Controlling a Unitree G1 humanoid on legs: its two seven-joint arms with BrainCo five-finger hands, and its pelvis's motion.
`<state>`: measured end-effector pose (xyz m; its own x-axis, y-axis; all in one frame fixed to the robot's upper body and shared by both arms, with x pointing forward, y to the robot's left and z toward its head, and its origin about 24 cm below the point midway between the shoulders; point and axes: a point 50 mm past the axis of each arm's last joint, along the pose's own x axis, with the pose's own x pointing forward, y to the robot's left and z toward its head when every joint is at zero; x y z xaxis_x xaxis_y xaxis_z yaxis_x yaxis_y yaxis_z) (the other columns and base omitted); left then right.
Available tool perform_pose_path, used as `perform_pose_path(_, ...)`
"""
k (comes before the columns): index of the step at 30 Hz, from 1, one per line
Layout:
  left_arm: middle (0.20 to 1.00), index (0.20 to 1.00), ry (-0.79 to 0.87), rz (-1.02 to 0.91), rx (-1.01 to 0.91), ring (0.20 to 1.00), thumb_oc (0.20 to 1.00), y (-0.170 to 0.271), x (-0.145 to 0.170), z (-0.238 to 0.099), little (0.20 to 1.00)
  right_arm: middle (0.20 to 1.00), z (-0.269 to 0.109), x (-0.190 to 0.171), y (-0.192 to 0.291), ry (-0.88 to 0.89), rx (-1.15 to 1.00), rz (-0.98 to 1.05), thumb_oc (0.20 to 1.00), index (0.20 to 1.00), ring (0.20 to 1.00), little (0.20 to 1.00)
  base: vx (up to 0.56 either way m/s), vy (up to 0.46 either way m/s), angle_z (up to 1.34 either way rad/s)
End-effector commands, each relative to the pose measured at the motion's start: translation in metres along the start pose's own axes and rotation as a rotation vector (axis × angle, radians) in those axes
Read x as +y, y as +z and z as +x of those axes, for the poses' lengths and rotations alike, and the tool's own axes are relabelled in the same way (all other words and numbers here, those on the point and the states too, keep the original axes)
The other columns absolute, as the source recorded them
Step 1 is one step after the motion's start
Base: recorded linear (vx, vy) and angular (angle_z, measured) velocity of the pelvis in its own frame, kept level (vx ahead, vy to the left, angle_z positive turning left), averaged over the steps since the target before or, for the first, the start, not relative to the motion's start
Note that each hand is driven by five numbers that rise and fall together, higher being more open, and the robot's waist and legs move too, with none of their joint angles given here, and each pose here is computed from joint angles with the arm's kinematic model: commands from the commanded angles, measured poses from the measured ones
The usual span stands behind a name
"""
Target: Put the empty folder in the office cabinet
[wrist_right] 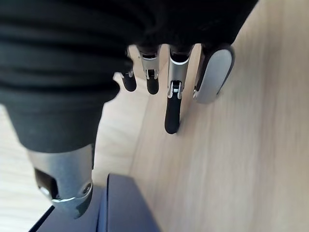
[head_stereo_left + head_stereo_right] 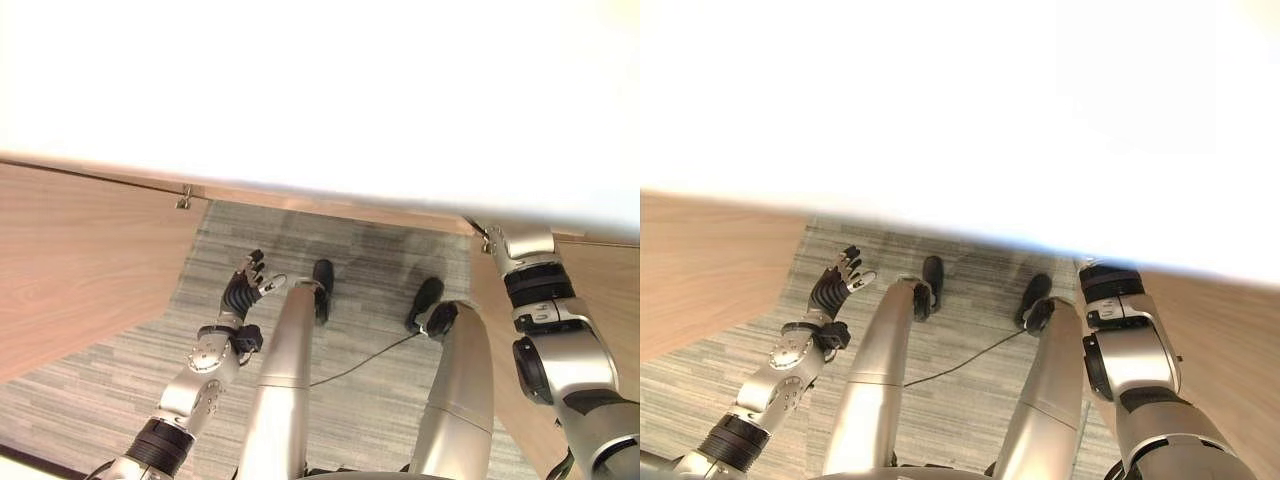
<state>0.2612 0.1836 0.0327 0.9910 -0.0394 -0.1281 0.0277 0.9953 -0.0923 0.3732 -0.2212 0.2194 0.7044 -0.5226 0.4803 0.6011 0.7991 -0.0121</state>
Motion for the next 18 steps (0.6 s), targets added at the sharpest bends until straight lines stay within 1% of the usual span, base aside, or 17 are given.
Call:
perform_pose_path(1, 1.0, 1.0, -0.05, 0.038, -0.103, 1.0, 1.0, 0.016, -0.007, -0.003, 1.0, 1.0, -0.001, -0.013, -0.01, -0.035, 0.011, -0.07, 1.0, 1.0, 1.0, 1.0, 0.0, 0.0, 0.0)
perform_pose_path(5, 1.0, 1.0, -0.058, 0.041, -0.107, 1.0, 1.0, 0.016, -0.007, -0.005, 1.0, 1.0, -0.005, -0.015, -0.01, -0.064, -0.007, -0.073, 1.0, 1.0, 1.0, 1.0, 0.0, 0.005, 0.03)
perform_pose_path(12, 1.0, 1.0, -0.074, 0.051, -0.146, 1.0, 1.0, 0.023, -0.01, -0.005, 1.0, 1.0, -0.02, -0.014, -0.003, -0.028, -0.138, -0.184, 1.0, 1.0, 1.0, 1.0, 0.0, 0.003, -0.01)
perform_pose_path(13, 1.0, 1.0, -0.07, 0.047, -0.159, 1.0, 1.0, 0.026, -0.011, -0.005, 1.0, 1.0, -0.028, -0.015, -0.005, -0.028, -0.162, -0.206, 1.0, 1.0, 1.0, 1.0, 0.0, 0.0, 0.0)
perform_pose_path(16, 1.0, 1.0, -0.064, 0.031, -0.16, 1.0, 1.0, 0.025, -0.013, -0.005, 1.0, 1.0, -0.043, -0.017, -0.015, -0.027, -0.146, -0.214, 1.0, 1.0, 1.0, 1.0, 0.0, 0.0, 0.0)
perform_pose_path(18, 1.0, 1.0, -0.065, 0.02, -0.148, 1.0, 1.0, 0.022, -0.014, -0.006, 1.0, 1.0, -0.054, -0.022, -0.029, -0.033, -0.09, -0.218, 1.0, 1.0, 1.0, 1.0, 0.0, 0.0, 0.0)
